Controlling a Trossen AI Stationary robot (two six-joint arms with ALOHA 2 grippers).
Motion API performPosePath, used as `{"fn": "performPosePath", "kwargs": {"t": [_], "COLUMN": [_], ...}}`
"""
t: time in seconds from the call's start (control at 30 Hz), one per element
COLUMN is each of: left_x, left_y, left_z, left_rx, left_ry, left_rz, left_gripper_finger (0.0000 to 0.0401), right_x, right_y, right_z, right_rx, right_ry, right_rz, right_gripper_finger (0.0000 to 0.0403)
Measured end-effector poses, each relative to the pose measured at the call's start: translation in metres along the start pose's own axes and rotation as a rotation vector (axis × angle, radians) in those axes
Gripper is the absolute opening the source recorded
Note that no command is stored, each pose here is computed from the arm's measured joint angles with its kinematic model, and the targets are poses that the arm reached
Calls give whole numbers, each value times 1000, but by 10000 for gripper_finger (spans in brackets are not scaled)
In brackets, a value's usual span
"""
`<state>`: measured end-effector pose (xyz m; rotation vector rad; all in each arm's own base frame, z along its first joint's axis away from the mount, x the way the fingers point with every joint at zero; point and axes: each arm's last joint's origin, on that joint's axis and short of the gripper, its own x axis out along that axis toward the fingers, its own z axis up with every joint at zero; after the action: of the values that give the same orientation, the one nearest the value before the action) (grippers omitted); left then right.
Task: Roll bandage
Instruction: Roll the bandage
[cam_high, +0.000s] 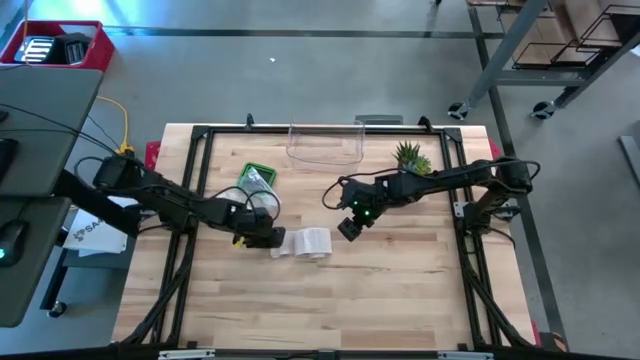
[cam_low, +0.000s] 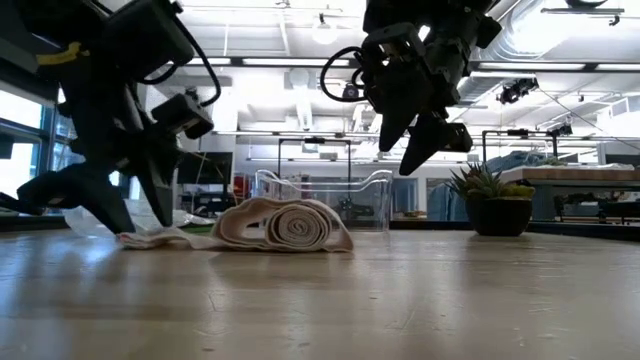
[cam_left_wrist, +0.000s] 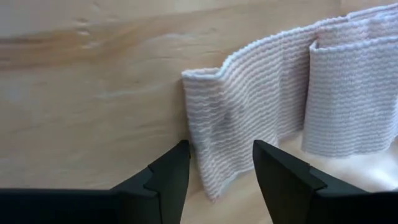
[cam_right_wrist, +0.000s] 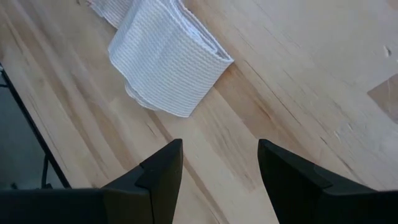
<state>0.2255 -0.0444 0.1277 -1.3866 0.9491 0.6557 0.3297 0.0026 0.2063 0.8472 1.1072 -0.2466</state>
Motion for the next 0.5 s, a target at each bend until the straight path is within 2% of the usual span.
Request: {"fn": "performPosePath", "kwargs": {"t": [0.13,0.2,0.27,0.4,0.5], "left_x": [10,11,9,4,-2], "left_y": [0,0,0,1,-3], "left_z": [-4,-6,-6,-6,-5], "left_rx": [-40,-47,-44,-24,-28], "left_ry": [27,23,23,11,1], "left_rz": [16,19,12,4,-42], "left_gripper_finger": [167,150,116,19,8], "right_x": [0,0,0,-10,-26], "right_y": [0,0,0,1,3], "right_z": [0,0,0,-1,-3], "right_rx": [2,3,3,-10,-19], "right_ry": [0,0,0,-36,-78], "right_rz": [0,0,0,-3,-1], "right_gripper_finger": [199,199,199,199,199]}}
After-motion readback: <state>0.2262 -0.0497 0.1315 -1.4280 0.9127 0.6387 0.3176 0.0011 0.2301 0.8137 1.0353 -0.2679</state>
